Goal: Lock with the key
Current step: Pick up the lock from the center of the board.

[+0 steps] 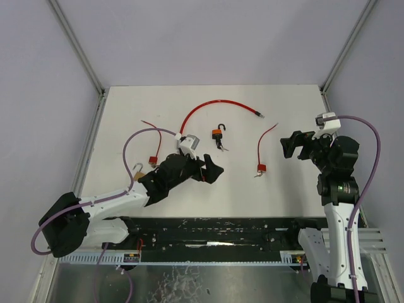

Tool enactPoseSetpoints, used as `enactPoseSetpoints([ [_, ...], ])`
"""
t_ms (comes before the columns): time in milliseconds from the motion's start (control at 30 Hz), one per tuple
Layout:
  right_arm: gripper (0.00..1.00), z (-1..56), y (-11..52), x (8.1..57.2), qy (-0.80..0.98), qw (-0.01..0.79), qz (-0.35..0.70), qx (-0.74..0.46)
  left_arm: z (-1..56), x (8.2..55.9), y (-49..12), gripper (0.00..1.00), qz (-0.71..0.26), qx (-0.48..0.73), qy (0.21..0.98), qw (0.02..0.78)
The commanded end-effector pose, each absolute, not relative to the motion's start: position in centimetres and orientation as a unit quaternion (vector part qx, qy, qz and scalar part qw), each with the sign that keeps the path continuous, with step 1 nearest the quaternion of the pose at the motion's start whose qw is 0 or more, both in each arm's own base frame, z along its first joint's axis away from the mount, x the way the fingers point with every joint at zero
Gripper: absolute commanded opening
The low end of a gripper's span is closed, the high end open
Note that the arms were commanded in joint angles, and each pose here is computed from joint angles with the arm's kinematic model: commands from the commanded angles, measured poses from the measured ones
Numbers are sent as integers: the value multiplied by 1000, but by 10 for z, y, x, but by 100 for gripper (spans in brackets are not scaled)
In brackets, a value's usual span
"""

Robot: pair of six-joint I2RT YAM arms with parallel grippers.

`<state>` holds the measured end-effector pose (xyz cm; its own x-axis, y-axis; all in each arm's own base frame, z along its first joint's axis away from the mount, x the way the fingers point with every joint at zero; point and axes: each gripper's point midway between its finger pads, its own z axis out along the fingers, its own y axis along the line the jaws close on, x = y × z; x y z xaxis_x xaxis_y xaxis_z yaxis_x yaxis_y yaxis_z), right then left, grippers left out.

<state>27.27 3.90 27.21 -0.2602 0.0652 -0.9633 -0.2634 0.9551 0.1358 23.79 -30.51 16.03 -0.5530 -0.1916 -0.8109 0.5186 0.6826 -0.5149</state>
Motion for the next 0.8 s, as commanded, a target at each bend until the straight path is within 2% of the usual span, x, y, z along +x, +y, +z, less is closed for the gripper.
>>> enactPoseSetpoints([
  [0,100,287,40,273,765,627,132,-69,196,241,-318,100,-430,103,756,483],
  [267,100,277,41,275,760,631,124,-94,212,221,-333,100,-498,114,721,468],
  [500,100,230,70,265,735,609,144,-259,193,218,-351,99,-458,107,744,475],
  [767,100,222,67,264,751,590,140,-262,160,222,-373,97,-436,108,773,447],
])
